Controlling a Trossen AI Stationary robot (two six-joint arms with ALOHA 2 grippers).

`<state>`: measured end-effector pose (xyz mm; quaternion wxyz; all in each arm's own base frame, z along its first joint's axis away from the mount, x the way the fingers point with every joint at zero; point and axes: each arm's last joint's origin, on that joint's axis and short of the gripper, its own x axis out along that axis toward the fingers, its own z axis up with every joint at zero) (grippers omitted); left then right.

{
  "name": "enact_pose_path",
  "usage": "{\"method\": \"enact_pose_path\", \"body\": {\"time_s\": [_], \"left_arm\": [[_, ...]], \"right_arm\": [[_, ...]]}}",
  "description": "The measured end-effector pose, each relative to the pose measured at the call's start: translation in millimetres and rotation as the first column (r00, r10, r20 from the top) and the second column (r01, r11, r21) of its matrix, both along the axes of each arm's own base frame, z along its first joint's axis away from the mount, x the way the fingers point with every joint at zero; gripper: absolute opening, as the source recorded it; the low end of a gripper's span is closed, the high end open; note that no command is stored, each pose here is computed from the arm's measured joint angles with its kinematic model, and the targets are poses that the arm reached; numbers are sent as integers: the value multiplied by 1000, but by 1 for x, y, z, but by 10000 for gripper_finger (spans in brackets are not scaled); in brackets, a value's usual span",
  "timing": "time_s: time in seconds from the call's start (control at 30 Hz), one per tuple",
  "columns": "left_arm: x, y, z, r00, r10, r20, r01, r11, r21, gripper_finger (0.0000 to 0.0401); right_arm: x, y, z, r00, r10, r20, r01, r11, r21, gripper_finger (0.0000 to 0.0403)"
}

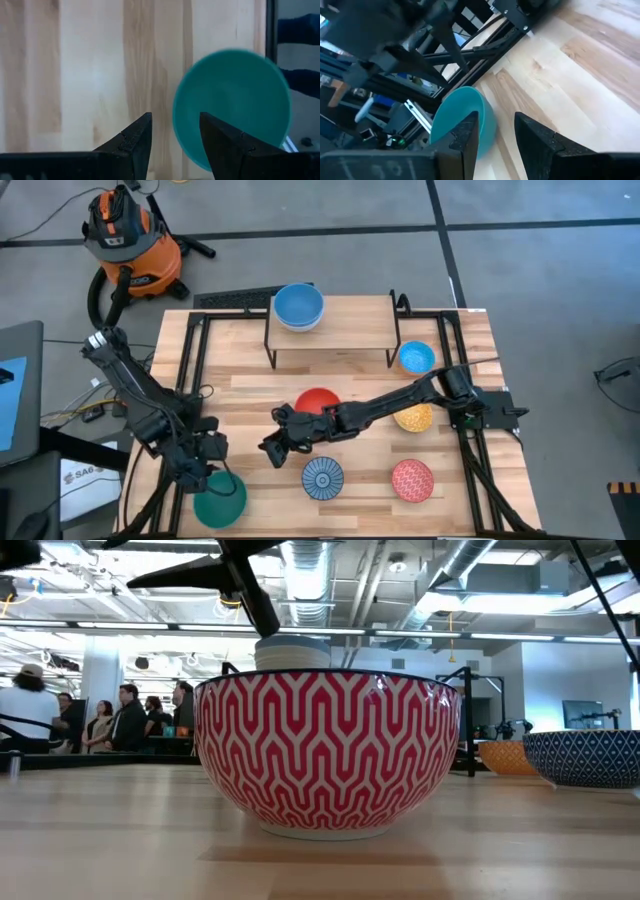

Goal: Place and stack bowls onto a shelf
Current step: Stack the green bowl on top of the blue bowl on the shelf

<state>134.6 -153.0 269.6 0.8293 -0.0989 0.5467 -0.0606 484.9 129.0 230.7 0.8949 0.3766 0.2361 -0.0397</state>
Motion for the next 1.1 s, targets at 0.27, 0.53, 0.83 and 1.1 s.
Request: {"method": "enact_pose_path", "body": {"time_s": [0.27,0.53,0.83,1.1], "left_arm": [[-2,0,-35,999,-8,-52,7,1000,-25,148],[-3,-2,-61,999,-6,-52,1,994,-108,148],[-7,4,-81,995,41,-91,-50,994,-102,131],[-7,3,-95,996,44,-76,-57,981,-183,35]], "right_arm": [[0,-1,-1,1000,-10,5,10,998,-57,160],[0,-1,-1,1000,-19,6,19,997,-71,160],[1,-4,-1,1000,-21,6,21,996,-85,159],[-1,-6,2,999,-41,16,42,993,-109,159]]}}
